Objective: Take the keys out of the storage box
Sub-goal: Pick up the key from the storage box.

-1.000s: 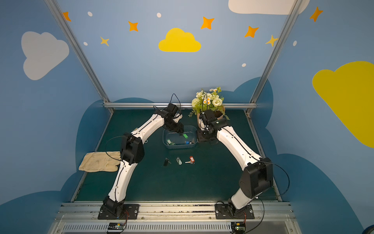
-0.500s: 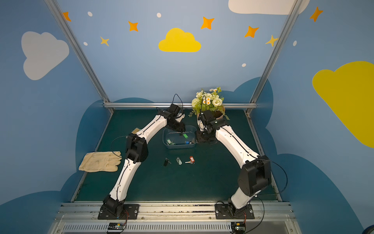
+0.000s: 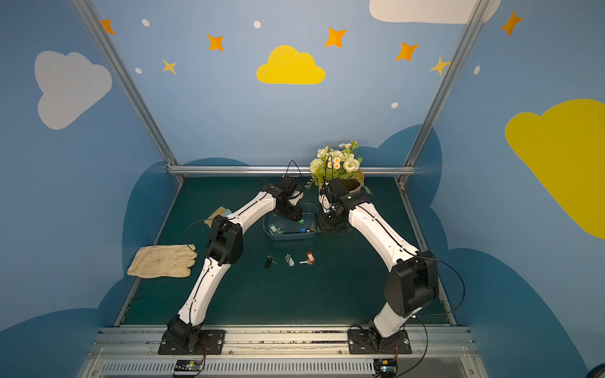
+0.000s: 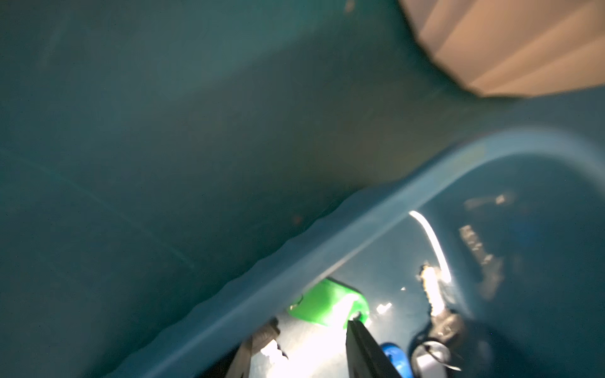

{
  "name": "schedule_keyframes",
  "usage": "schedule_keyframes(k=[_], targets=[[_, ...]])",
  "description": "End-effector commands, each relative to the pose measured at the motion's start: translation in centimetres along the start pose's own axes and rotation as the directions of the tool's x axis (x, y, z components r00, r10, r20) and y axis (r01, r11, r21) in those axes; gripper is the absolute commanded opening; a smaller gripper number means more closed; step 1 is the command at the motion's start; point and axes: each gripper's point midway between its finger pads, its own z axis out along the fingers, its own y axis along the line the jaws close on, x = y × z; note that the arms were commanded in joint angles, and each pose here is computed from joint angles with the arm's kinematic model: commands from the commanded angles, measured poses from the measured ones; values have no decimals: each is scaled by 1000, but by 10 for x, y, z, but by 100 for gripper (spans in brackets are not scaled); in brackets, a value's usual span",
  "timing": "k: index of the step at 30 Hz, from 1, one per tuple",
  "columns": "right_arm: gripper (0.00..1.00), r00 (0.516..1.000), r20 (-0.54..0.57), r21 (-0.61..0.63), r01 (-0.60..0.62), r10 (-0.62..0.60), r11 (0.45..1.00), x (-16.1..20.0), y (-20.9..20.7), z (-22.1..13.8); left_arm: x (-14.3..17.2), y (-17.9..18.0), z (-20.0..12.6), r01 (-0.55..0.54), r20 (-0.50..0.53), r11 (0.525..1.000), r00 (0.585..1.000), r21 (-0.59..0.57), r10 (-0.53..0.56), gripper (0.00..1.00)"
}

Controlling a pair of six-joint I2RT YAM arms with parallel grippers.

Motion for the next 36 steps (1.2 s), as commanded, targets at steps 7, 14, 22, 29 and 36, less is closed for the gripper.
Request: schedule_keyframes(k=[7, 14, 22, 29, 36], targets=[[62, 1000, -22, -11, 10, -11, 1000, 4, 2, 0, -6, 11, 6, -5, 36, 997, 999, -72, 7, 44], [61, 1000, -29, -20, 7, -8, 1000, 2, 4, 3, -12, 12, -1, -4, 59, 996, 998, -90, 9, 23], [61, 1000, -30, -26, 5, -5, 1000, -1, 6, 6, -23, 6, -26, -8, 99, 997, 995, -77, 15, 3], [61, 1000, -13, -30, 2, -2, 1000, -6, 7, 7, -23, -6, -70, 1, 121, 999, 993, -42, 4, 2], [61, 1000, 17, -39, -6, 6, 999, -18, 8, 8, 8, -27, -138, 37, 114, 998, 993, 47, -43, 2]])
